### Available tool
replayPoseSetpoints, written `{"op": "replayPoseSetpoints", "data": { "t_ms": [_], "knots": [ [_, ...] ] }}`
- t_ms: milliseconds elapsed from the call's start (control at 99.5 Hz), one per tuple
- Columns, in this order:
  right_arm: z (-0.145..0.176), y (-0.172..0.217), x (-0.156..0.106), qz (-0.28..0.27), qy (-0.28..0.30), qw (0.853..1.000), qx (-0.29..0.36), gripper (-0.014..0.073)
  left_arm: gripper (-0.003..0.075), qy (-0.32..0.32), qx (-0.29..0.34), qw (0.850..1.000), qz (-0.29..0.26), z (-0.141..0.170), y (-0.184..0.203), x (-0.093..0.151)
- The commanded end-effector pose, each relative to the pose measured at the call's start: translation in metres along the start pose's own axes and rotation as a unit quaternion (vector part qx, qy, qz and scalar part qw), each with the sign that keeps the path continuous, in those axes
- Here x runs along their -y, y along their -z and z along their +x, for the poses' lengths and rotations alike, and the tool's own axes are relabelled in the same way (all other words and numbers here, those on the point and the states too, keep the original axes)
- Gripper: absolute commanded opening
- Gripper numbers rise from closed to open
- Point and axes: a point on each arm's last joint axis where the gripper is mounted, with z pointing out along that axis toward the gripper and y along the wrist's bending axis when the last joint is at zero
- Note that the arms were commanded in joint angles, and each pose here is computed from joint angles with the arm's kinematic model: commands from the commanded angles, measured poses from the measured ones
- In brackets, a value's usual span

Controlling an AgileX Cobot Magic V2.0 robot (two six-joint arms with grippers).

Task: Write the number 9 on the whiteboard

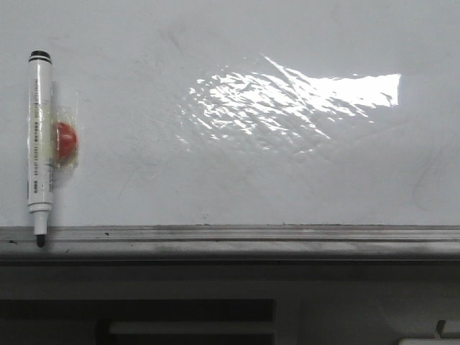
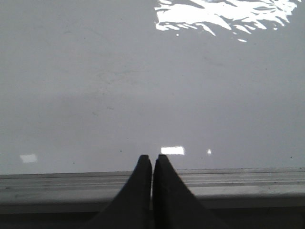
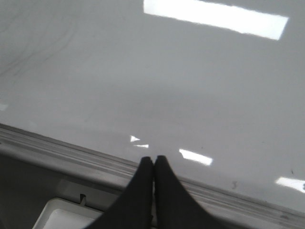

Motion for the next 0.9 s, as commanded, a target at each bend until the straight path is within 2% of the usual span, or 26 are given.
{"op": "replayPoseSetpoints", "data": {
  "t_ms": [0, 663, 733, 774, 814, 854, 894],
  "knots": [
    [0.007, -0.002, -0.001, 0.004, 0.008, 1.0, 0.0, -0.0062, -0.002, 0.003, 0.043, 0.999, 0.011, -0.002, 0.0, 0.002],
    [0.007, -0.002, -0.001, 0.004, 0.008, 1.0, 0.002, -0.0062, -0.002, -0.008, 0.044, 0.999, 0.008, -0.002, 0.0, 0.001],
    [0.004, -0.002, 0.0, 0.011, 0.025, 0.999, 0.017, -0.0062, -0.002, -0.017, 0.05, 0.999, 0.006, -0.003, 0.001, 0.001],
    [0.001, -0.002, 0.001, 0.017, 0.04, 0.999, 0.033, -0.0062, -0.002, 0.002, 0.062, 0.998, 0.013, -0.005, 0.001, 0.002],
    [-0.005, -0.001, 0.001, 0.02, 0.04, 0.997, 0.065, -0.0062, -0.002, 0.048, 0.084, 0.995, 0.028, -0.01, 0.001, 0.004],
    [-0.012, 0.0, 0.001, 0.018, 0.01, 0.994, 0.107, -0.0062, -0.002, 0.098, 0.109, 0.988, 0.042, -0.015, 0.003, 0.005],
    [-0.018, 0.002, 0.001, 0.012, -0.046, 0.989, 0.141, -0.0062, -0.002, 0.137, 0.129, 0.981, 0.051, -0.018, 0.004, 0.006]
  ]
}}
